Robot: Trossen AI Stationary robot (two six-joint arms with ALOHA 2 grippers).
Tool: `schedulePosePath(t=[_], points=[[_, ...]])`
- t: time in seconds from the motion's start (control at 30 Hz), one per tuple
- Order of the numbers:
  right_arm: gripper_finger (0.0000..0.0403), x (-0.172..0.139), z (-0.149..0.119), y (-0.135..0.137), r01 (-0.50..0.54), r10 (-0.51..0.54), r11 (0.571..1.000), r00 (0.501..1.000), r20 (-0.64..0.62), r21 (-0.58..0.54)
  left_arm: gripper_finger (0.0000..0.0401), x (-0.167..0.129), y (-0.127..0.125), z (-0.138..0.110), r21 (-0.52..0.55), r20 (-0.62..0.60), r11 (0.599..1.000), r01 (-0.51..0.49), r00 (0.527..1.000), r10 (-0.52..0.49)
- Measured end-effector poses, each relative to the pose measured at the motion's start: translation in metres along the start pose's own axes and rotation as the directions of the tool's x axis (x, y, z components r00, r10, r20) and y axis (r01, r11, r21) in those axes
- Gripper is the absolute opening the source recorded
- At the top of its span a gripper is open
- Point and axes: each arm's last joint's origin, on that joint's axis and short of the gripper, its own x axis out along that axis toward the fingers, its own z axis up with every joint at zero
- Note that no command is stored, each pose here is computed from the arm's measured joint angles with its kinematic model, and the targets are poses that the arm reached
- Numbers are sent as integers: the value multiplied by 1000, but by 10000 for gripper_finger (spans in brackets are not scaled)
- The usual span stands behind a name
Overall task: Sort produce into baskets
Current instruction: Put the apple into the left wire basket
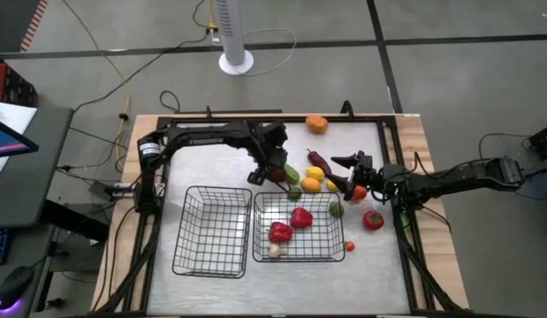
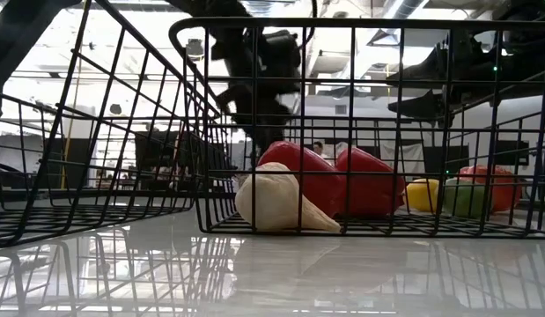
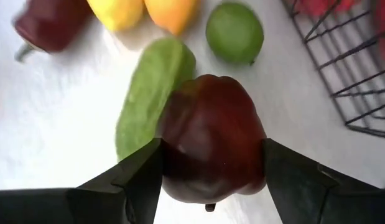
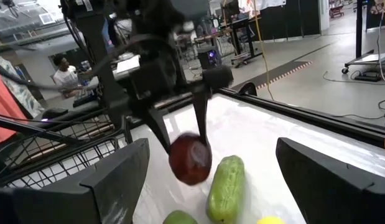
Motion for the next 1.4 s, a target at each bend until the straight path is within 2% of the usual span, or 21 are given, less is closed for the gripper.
schedulePosePath(t=[0.1,0.43,0.6,0.7,0.8,0.93,1.17,1.4], points=[[379,0,0,0,1,-1,1000,1000,-3,-1,233,-18,3,11,-6,24,1000,-6,1000,6],[379,0,0,0,1,-1,1000,1000,-3,-1,233,-73,1,34,-56,88,996,69,994,-64],[379,0,-1,0,2,-2,1000,1000,-7,-3,233,-89,-14,38,-122,99,967,225,972,-214],[379,0,-1,0,3,-3,1000,1000,-9,-3,233,-94,-30,37,-183,54,921,345,939,-341],[379,0,-1,0,3,-3,1000,1000,-9,-3,233,-95,-44,37,-242,3,881,407,908,-419],[379,0,-1,0,3,-3,1000,1000,-9,-3,233,-92,-62,45,-270,-41,866,422,893,-448],[379,0,-1,0,3,-3,1000,1000,-9,5,233,-88,-85,57,-248,-112,891,379,903,-415],[379,0,-1,0,4,-4,1000,1000,-13,4,233,-107,-104,56,-259,-107,895,363,910,-401]])
